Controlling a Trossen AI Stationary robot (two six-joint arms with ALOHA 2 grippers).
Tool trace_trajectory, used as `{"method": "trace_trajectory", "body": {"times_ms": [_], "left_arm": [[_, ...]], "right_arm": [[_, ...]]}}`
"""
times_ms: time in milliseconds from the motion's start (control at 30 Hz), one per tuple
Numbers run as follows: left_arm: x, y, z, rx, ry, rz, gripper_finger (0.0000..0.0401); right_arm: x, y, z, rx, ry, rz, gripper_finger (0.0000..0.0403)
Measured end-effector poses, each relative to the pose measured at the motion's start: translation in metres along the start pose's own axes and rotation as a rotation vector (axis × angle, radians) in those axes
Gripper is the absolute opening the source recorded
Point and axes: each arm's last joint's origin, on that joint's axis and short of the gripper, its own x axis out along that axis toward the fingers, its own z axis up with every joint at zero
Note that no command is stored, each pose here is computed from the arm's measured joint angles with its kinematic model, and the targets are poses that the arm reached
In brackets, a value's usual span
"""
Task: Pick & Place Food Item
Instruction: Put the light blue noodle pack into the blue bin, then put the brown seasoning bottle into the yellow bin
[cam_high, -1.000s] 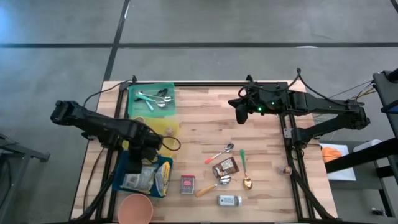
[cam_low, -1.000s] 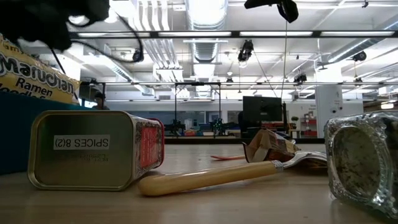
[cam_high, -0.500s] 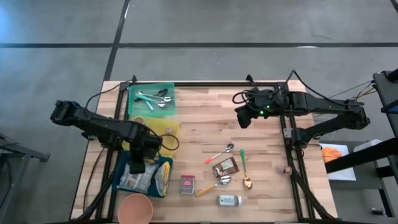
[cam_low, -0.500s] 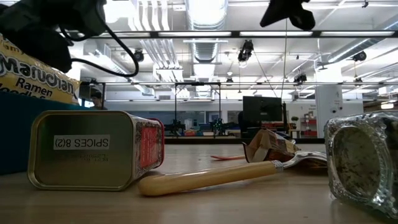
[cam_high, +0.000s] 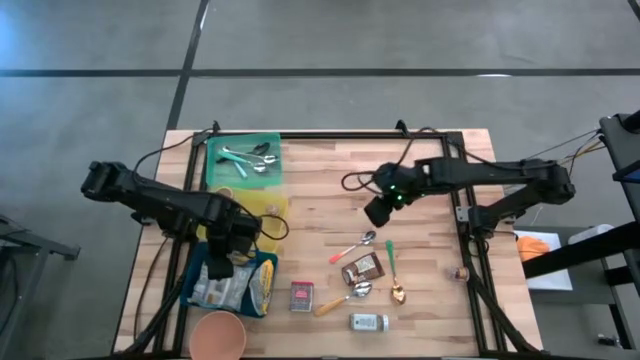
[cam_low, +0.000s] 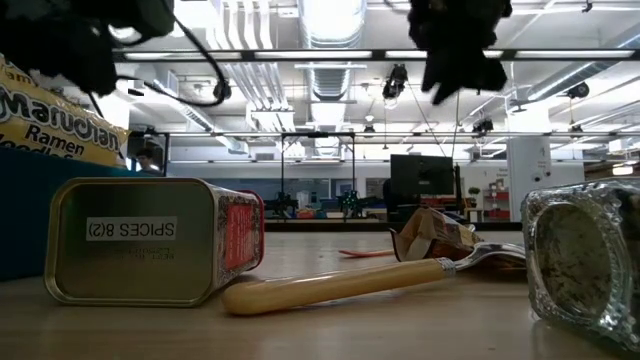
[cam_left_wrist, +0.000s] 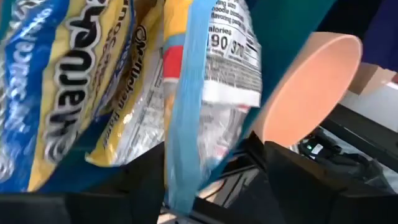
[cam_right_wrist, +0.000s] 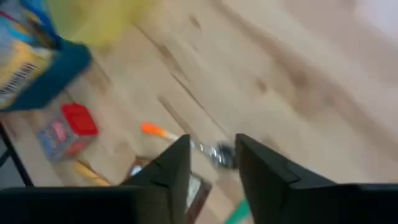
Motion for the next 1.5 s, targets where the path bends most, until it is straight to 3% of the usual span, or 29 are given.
{"method": "trace_trajectory", "body": {"times_ms": [133,300,600,1033,1233,1500], "left_arm": [[-0.019,-0.013,-0.002,-0.006,-0.053,0.062,0.0272],[-0.047,-0.034,0.0,0.099,-0.22,0.12,0.0273],[-0.082,-0.053,0.004,0.272,-0.456,0.255,0.0273],[-0.093,-0.039,0.02,0.213,-0.574,0.228,0.0273],[-0.097,-0.042,0.025,0.226,-0.64,0.195,0.0273],[-0.107,-0.052,0.037,0.256,-0.816,0.124,0.0273]], "right_arm": [[0.013,0.0,-0.01,0.053,0.095,-0.081,0.018],[0.008,0.003,-0.028,0.034,0.174,-0.132,0.0216],[-0.025,0.009,-0.064,-0.167,0.251,-0.099,0.0251],[-0.045,-0.001,-0.163,-0.454,0.563,-0.122,0.0256],[-0.054,-0.017,-0.2,-0.506,0.509,-0.15,0.0256],[-0.046,-0.044,-0.229,-0.442,0.48,-0.113,0.0256]]}}
